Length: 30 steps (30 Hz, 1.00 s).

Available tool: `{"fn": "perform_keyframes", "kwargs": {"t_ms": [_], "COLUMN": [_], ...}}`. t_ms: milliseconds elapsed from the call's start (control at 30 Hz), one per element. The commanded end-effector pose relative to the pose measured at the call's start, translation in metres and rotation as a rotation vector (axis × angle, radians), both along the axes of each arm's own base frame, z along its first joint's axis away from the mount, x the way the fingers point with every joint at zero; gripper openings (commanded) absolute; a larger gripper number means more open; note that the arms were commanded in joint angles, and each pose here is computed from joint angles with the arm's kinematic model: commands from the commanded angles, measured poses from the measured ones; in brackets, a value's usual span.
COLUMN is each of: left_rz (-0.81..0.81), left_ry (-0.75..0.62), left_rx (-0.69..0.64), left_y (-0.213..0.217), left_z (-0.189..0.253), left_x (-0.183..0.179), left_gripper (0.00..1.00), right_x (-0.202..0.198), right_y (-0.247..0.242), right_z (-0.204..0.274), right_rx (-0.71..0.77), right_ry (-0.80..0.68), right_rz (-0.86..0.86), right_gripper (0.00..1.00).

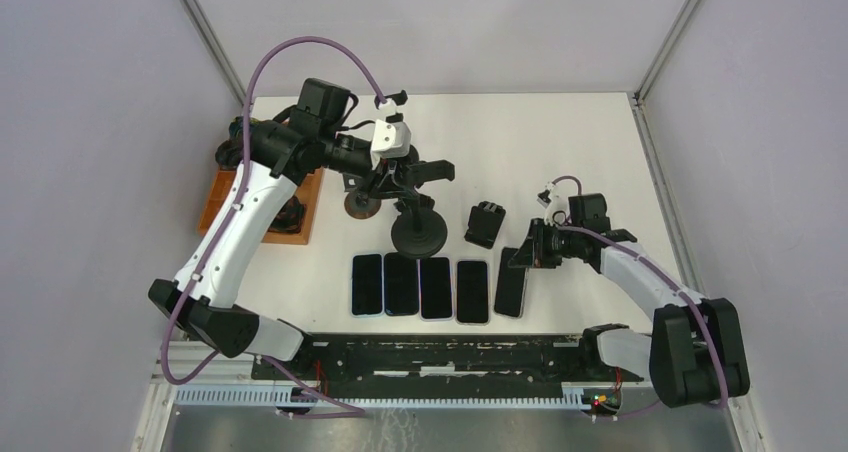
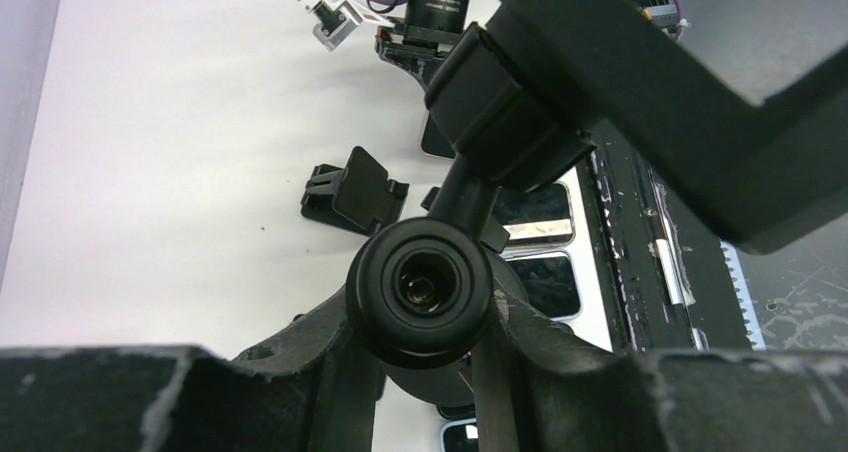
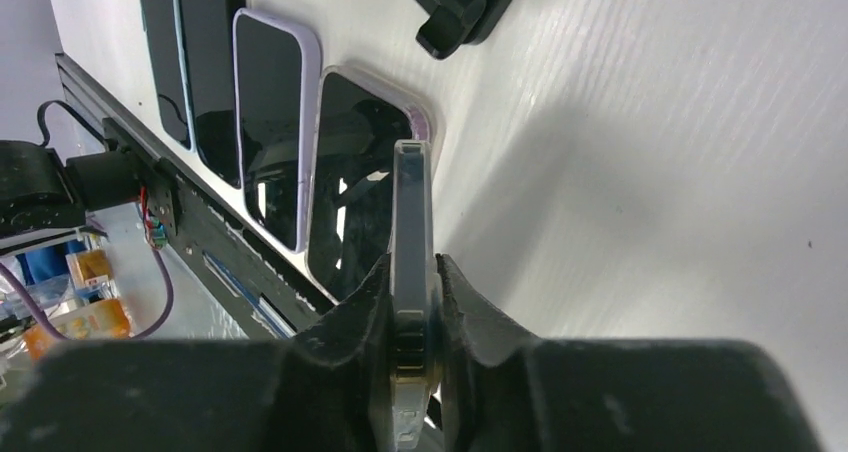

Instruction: Remove the phone from the phone stand

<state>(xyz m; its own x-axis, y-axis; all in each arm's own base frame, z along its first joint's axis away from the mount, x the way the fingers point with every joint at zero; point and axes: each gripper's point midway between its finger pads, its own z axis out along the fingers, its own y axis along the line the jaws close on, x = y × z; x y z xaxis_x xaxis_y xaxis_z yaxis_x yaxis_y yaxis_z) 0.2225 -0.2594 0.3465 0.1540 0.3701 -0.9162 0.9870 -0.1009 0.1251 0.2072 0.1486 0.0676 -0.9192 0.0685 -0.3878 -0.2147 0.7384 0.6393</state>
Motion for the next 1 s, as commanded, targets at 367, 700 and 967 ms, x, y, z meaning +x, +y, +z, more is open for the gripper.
{"fn": "perform_keyframes", "kwargs": {"t_ms": [367,700,967], "left_rz": [-0.025,-0.022,-0.051], "left_ry": [-0.025,-0.018,-0.055], "left_rx": [-0.074,-0.061,0.009], "left_y": [-0.004,-0.004,0.002], "left_z": [0.017,0.009,-0.013], "left_x": [-0.006,-0.003,-0.006], "left_gripper": [0.02,0.02,0.02], "right_x": [0.049,0.086,0.019], "right_y": [-0.015,-0.024,0.07], "right_z": [0.004,0.147,0.328], "right_rx": [-0.119,-0.09,0.466], "right_ry": [-0.149,-0.495,-0.81], "right_rz": [-0.06,-0.198,0.097], "right_gripper": [0.54,0.98,0.98]}}
